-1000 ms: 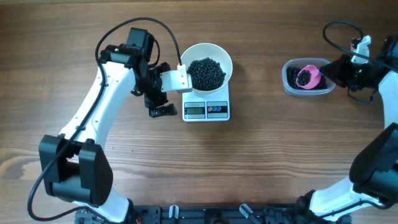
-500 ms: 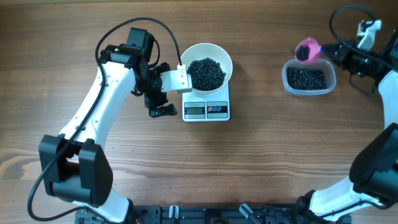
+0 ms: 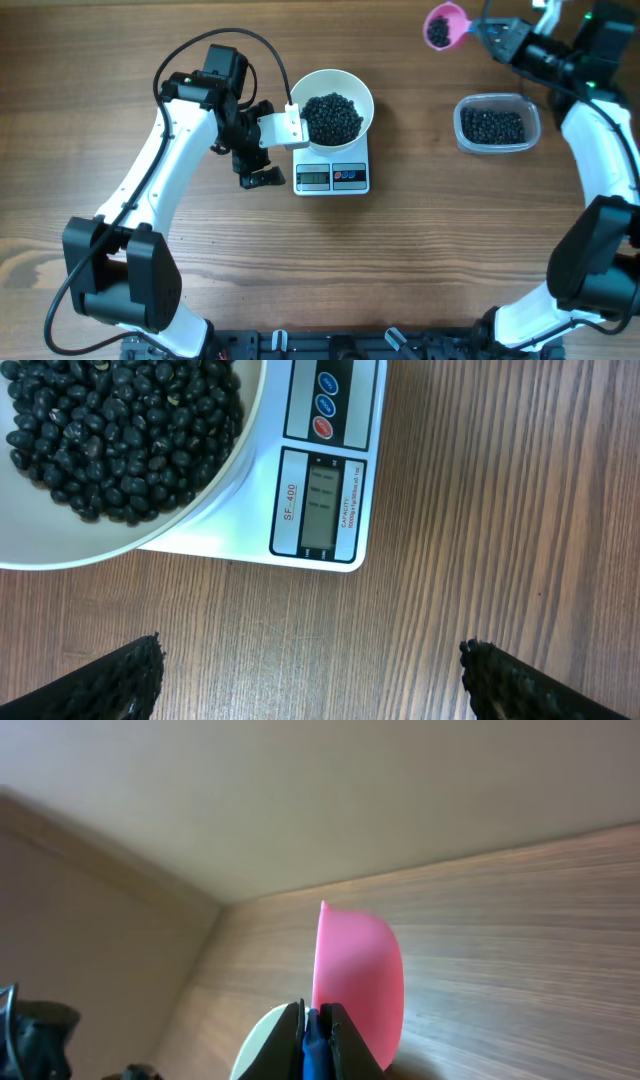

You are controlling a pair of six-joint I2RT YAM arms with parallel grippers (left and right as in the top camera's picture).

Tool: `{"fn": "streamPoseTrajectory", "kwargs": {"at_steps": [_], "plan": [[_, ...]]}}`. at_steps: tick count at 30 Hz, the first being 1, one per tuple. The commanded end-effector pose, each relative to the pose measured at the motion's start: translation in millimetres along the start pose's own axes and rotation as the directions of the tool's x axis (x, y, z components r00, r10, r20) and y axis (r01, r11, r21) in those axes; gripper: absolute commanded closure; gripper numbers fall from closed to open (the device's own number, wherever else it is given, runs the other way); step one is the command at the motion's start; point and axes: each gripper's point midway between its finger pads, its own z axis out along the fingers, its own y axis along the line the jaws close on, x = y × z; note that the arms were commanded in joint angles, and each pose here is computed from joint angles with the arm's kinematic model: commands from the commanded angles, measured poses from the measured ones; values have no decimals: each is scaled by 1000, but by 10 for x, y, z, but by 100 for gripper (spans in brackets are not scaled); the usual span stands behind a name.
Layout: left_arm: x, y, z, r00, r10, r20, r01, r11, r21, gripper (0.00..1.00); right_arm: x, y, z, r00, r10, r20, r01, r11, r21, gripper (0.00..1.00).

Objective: Scoop item into bowl and weigh 150g on scale
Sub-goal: 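Lift the filled scoop with the right gripper over the white bowl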

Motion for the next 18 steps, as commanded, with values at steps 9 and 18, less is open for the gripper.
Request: {"fn": "streamPoseTrajectory", "kwargs": {"at_steps": [9,18], "plan": [[-30,-36,30,1000,18,19,-18,1000,18,0,343,598,524,961,-267,-67,261,961,-88,96],[-30,-36,30,1000,18,19,-18,1000,18,0,985,840,849,780,-598,-186,573,801,-173,96]]}}
